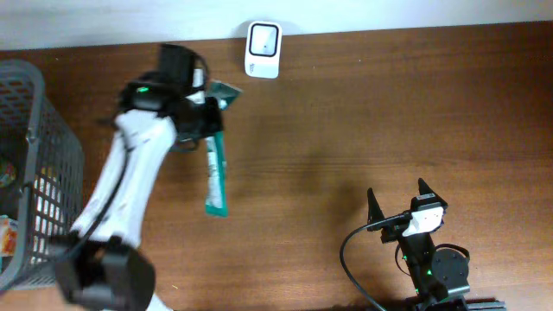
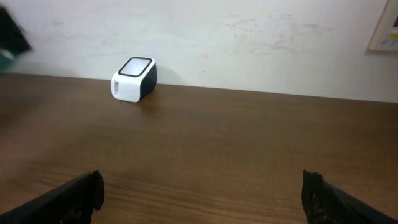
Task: Scan the item barcode
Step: 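Lift gloves pack out and place it on table center with left gripper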
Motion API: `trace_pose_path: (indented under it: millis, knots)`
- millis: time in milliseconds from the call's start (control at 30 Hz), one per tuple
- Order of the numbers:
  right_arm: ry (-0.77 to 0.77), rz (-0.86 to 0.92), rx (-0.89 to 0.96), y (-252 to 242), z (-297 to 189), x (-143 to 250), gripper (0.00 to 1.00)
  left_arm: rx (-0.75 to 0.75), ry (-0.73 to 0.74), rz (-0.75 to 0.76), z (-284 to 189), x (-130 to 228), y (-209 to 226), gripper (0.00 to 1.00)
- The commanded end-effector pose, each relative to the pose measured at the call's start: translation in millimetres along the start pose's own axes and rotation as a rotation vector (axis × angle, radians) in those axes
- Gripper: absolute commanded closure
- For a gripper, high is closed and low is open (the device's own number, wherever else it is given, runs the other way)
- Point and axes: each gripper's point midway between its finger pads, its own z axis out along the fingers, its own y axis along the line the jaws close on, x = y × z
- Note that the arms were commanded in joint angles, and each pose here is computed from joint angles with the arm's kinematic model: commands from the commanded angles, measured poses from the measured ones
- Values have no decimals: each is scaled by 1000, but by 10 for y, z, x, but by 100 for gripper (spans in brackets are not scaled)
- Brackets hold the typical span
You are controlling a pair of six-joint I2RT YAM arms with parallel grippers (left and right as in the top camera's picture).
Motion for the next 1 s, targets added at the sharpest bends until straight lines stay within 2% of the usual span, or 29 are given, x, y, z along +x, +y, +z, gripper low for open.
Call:
trace_pose_path:
  millis: [0, 167, 200, 233, 267, 300, 433, 467, 500, 567, 633, 667, 700, 767, 800, 900, 967]
  knots:
    - [3, -6, -3, 2, 0, 21, 2, -8, 78, 11, 576, 113, -226, 100]
    - [3, -6, -3, 2, 0, 21, 2, -34, 98, 25, 1004, 158, -331, 100]
    - [3, -6, -3, 2, 0, 21, 2, -12, 88, 27, 1054, 125, -378, 93]
    - [3, -6, -3, 2, 0, 21, 2, 13, 83, 27, 1077, 104, -427, 67]
    - [3, -6, -3, 2, 0, 21, 2, 41, 80, 28, 1084, 89, -479, 48]
    - [3, -6, -3, 2, 0, 21, 2, 91, 77, 30, 1079, 68, -572, 24]
    - [3, -6, -3, 2, 0, 21, 2, 176, -2, 45, 887, -123, -760, 18]
    - [3, -6, -3, 2, 0, 21, 2, 188, -54, 68, 705, -242, -785, 13]
    - [3, -6, -3, 2, 0, 21, 2, 213, -144, 130, 338, -429, -809, 1]
    - [3, -6, -3, 2, 0, 21, 2, 225, -261, 194, -177, -612, -737, 1]
    - [3, -6, -3, 2, 0, 21, 2, 211, -384, 187, -761, -758, -461, 1]
    - [3, -6, -3, 2, 0, 21, 2, 177, -449, 153, -1100, -811, -173, 1]
    - [3, -6, -3, 2, 0, 21, 2, 113, -503, 89, -1367, -841, 173, 0]
    - [3, -6, -3, 2, 0, 21, 2, -97, -609, -102, -1929, -780, 1150, 1]
    - [3, -6, -3, 2, 0, 21, 2, -153, -625, -143, -2051, -730, 1426, 1]
    - [3, -6, -3, 2, 0, 21, 2, -309, -618, -350, -2251, -467, 2397, 10]
    - [3, -6, -3, 2, 0, 21, 2, -374, -602, -462, -2267, -289, 2856, 5]
